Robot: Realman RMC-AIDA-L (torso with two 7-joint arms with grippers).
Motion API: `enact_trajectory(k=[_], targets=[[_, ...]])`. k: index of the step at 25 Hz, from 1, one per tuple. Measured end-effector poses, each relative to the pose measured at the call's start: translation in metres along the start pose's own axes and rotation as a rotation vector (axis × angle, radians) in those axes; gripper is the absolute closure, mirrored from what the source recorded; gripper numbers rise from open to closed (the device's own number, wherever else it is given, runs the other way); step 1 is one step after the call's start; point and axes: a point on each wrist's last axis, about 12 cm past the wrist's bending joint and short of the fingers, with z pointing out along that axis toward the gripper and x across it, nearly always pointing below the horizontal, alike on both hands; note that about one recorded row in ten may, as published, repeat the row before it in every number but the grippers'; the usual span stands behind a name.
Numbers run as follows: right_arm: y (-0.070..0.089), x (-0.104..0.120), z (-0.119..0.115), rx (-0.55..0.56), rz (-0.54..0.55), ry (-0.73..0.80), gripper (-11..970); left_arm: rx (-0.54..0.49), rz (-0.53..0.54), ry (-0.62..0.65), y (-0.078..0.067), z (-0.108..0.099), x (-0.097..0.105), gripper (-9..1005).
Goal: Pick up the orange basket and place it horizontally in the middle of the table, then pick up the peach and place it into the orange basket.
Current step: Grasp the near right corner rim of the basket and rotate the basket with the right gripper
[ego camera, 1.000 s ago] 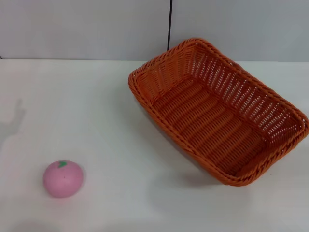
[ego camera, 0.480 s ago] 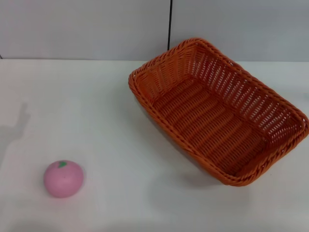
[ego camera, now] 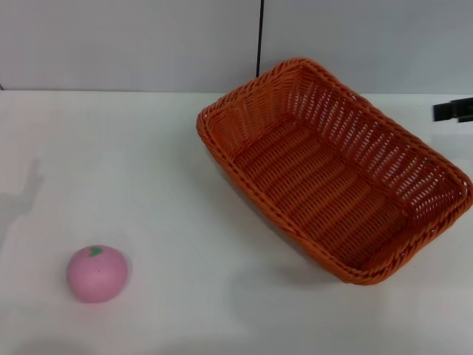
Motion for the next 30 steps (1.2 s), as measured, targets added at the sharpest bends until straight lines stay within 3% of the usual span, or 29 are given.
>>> enact_trajectory(k=[8, 10, 15, 30], targets=[[0.008, -0.001, 0.037, 0.015, -0.022, 0.011, 196, 0.001, 0.004, 0.003, 0.0, 0.002, 0.0, 167], [0.014, 0.002, 0.056, 0.007, -0.031, 0.007, 209, -0.003, 0.005, 0.01, 0.001, 0.002, 0.001, 167], [0.021, 0.005, 0.073, -0.004, -0.039, 0.007, 241, -0.005, 0.005, 0.013, 0.001, 0.001, 0.001, 167], [0.018, 0.014, 0.083, 0.006, -0.02, -0.018, 339, -0.025, 0.006, 0.038, 0.004, -0.005, 0.003, 167]])
